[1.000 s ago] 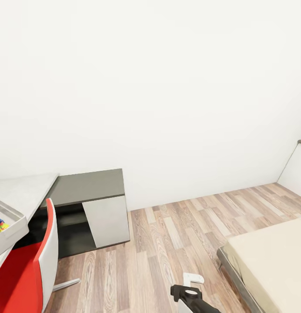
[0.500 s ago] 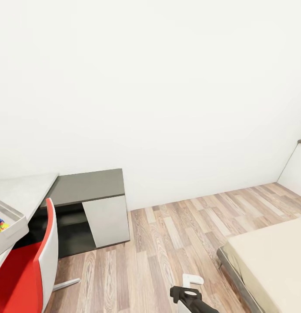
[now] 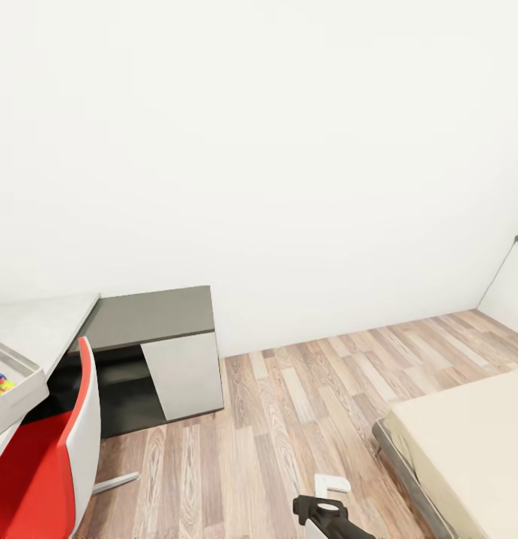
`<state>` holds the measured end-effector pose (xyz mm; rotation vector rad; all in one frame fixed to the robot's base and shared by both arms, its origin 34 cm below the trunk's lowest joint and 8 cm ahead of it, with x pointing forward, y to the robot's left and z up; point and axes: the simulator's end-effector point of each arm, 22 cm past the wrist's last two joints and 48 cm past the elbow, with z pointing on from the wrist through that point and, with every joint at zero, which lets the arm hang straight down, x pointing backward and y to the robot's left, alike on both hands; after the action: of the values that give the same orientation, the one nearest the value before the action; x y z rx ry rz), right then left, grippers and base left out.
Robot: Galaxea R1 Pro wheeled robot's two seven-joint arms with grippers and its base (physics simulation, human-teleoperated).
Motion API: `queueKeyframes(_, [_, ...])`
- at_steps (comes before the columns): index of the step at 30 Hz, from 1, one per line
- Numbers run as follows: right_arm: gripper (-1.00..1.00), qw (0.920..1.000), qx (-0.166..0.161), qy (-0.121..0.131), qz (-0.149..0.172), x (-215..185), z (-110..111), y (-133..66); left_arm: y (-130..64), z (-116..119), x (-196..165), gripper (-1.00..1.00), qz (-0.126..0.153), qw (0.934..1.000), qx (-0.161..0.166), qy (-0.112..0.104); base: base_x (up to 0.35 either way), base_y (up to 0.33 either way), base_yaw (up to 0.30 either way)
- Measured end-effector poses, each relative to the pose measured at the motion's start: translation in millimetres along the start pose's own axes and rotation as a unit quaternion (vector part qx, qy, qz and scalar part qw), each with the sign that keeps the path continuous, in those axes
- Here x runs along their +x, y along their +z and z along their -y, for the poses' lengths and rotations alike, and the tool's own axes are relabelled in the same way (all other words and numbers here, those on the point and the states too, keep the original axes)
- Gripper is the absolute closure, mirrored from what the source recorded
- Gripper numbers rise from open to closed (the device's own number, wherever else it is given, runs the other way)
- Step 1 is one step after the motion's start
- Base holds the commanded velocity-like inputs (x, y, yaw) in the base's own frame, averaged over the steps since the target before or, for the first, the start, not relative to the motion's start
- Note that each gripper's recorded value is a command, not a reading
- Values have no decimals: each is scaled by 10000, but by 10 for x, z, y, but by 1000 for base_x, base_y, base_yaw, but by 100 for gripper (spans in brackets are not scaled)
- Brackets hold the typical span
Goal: Put all the toys in the child's room - the three board games (two on the bed and one on the table), the two jigsaw puzzles on the table, and the tennis ball on the table - inside the toy box on the table in the child's room.
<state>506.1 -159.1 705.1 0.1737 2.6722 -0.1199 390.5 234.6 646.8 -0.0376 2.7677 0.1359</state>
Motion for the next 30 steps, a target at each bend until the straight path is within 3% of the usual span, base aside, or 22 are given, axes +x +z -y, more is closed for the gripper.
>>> queueKeyframes(5, [-100, 9999, 43, -32, -129, 164, 39, 22, 15, -33, 41, -100, -48, 10000, -22, 0, 0, 0, 0])
queueKeyframes(12, [-100, 9980, 196, -99, -593, 851, 231, 14, 1, -161, 399, -100, -276, 9996, -107, 32, 0, 0, 0])
queueKeyframes(18, [-100, 9924, 515, -249, -1087, 1547, 563, -53, -29, -400, 740, -100, -500, 9983, -282, 81, 0, 0, 0])
queueKeyframes(25, [-100, 9884, 797, -289, -1263, 2175, 886, -209, -102, -542, 1109, -100, -734, 9965, -371, 138, 0, 0, 0])
queueKeyframes(30, [-100, 9851, 1065, -328, -1311, 2330, 1301, -229, -134, -648, 1251, -100, -830, 9955, -435, 159, 0, 0, 0])
